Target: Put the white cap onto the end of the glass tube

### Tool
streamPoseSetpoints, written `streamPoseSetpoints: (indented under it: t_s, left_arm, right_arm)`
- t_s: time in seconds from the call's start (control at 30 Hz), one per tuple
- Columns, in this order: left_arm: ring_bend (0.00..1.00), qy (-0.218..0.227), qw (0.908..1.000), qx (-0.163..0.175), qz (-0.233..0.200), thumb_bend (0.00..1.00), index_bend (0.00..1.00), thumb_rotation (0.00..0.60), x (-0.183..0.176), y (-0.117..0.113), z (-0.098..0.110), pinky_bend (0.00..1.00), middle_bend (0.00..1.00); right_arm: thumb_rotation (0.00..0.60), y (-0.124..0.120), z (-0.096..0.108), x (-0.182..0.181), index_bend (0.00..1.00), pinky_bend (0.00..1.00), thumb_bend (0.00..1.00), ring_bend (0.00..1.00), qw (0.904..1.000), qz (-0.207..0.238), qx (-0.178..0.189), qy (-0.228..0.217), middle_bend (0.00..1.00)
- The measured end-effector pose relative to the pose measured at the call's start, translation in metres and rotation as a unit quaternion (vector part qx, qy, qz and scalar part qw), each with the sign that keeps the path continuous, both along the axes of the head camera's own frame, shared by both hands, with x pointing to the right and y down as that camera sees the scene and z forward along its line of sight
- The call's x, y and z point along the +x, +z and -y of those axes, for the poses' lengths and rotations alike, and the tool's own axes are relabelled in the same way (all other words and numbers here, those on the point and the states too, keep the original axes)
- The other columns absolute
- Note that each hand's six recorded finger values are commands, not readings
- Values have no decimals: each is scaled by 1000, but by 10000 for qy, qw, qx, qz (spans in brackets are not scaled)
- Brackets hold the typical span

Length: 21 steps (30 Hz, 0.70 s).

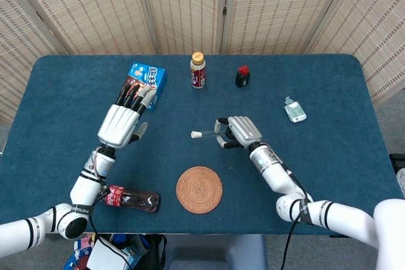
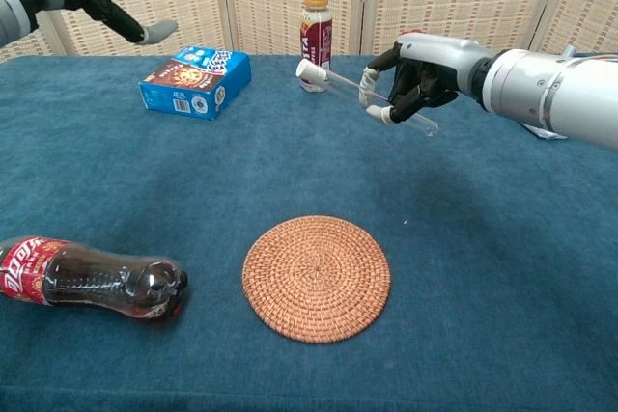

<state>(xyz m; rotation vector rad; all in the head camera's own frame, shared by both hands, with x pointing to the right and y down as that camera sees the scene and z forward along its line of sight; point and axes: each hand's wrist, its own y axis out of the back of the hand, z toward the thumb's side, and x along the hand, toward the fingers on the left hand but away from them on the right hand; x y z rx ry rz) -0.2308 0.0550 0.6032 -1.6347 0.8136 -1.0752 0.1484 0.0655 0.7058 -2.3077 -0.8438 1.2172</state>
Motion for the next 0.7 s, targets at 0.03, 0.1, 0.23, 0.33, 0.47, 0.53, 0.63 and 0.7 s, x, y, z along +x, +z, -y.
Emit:
streamPoseSetpoints:
  t_s: [0.03,0.1,0.23,0.33,0.47,0.53,0.63,0.7]
  left_arm:
    - [0,-55,10000,-15,55,388,20,600,-7,2,1,0,34]
    - [0,-136,9998,-36,137,389,20,600,-17,5,2,0,34]
    - [0,-275,9993,-73,247,388,17,600,-36,8,2,0,34]
    - [0,-354,9989,-96,294,388,14,600,-47,9,1,0,34]
    - [0,-396,9987,-109,309,388,11,600,-56,9,0,0,34]
    - [0,-406,9987,-106,297,388,9,600,-59,9,-1,0,33]
    - [0,-418,9986,-104,294,388,3,600,-63,8,-2,0,30]
    - [0,-427,9986,-108,286,388,1,600,-64,8,-2,0,28]
  right_arm:
    - [600,3,0,-2,924,1000,658,1000,10000,-60,-12,-36,1000]
    - [600,10,0,-7,924,1000,657,1000,9997,-185,-33,-134,1000]
    - [600,22,-2,-17,924,1000,636,1000,9984,-437,-33,-347,1000]
    - [600,31,-6,-23,913,1000,595,1000,9969,-613,-72,-484,1000]
    - [600,39,-10,-30,785,1000,458,1000,9952,-771,-151,-588,1000]
    - [600,42,-11,-32,705,1000,389,1000,9944,-840,-191,-613,1000]
    - [600,46,-12,-33,524,1000,258,1000,9932,-943,-248,-635,1000]
    - [600,47,-12,-34,443,1000,214,1000,9924,-1006,-282,-643,1000]
